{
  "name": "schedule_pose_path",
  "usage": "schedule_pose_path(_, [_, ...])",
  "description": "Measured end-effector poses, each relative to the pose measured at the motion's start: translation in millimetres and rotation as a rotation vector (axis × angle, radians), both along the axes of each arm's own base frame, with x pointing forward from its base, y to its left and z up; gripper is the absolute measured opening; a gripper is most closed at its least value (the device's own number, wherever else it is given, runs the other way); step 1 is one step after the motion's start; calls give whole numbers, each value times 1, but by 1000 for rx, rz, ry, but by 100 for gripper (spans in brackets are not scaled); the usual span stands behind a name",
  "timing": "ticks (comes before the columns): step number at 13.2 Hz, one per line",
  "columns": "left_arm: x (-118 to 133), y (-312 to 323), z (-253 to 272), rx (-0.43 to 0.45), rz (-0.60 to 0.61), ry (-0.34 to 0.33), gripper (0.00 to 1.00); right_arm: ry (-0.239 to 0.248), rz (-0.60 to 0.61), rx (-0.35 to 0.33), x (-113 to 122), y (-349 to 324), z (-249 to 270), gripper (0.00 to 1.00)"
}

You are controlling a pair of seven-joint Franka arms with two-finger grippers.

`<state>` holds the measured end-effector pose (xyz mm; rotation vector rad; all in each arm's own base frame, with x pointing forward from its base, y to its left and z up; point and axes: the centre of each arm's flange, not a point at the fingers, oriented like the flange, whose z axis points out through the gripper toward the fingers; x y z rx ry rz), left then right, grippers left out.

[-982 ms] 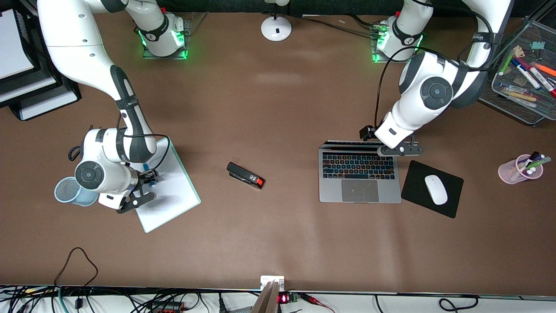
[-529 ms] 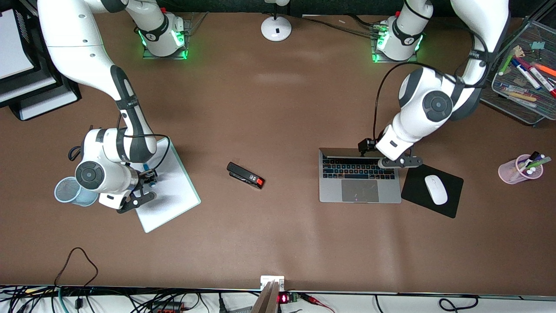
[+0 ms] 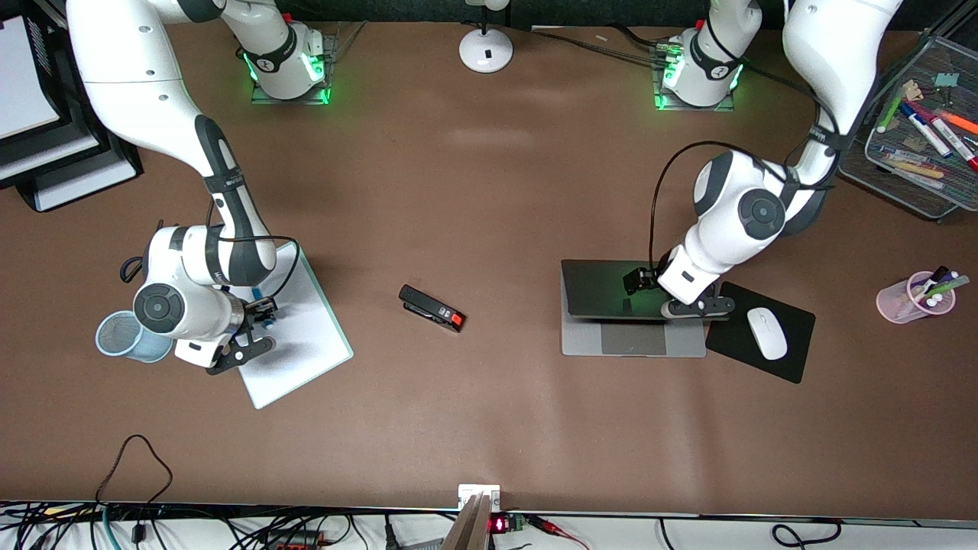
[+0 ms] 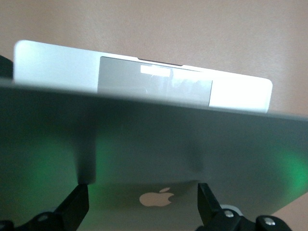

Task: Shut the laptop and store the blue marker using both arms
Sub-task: 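Push the laptop lid shut with the left gripper while the right gripper grasps the marker, then lift the blue marker with the right gripper while the left gripper withdraws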

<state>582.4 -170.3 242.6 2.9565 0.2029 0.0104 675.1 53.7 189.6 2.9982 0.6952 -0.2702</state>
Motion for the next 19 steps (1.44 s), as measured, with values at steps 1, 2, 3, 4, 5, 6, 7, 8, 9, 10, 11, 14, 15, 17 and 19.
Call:
schedule_pose_path(1, [1,0,-10,-7,4,0,100,3,0,-1,0,0,-3,48])
schedule_pose_path(2, [1,0,-19,-12,7,2,100,5,0,-1,-1,0,-5,47])
schedule_pose_path(3, [0,-1,-27,-17,10,6,100,5,0,-1,-1,0,-7,47])
schedule_pose_path(4, [0,-1,-33,-20,12,7,100,5,0,-1,-1,0,-8,46])
schedule_pose_path(5, [0,-1,-38,-24,14,8,100,4,0,-1,-1,0,-8,44])
schedule_pose_path(6, [0,-1,-43,-26,17,9,100,3,0,-1,-1,0,-8,40])
schedule_pose_path(7, [0,0,-47,-29,20,7,100,3,1,-1,-1,0,-8,40])
schedule_pose_path(8, [1,0,-50,-31,23,4,100,2,0,-1,0,0,-7,31])
schedule_pose_path(9, [1,1,-51,-32,25,1,100,1,0,-1,0,0,-7,25])
schedule_pose_path(10, [2,1,-51,-33,26,-1,100,1,1,-1,0,0,-7,25])
schedule_pose_path(11, [5,1,-48,-34,27,-7,100,1,-1,0,0,0,-7,19])
schedule_pose_path(14, [17,8,-27,-29,37,-37,100,0,-19,20,0,1,-7,18])
schedule_pose_path(15, [19,11,-18,-22,38,-33,100,-4,-20,22,1,1,-6,18])
schedule_pose_path(17, [27,16,14,1,32,-8,100,-39,-18,27,12,4,9,18])
schedule_pose_path(19, [33,23,54,24,30,2,100,-101,-14,35,27,7,44,18])
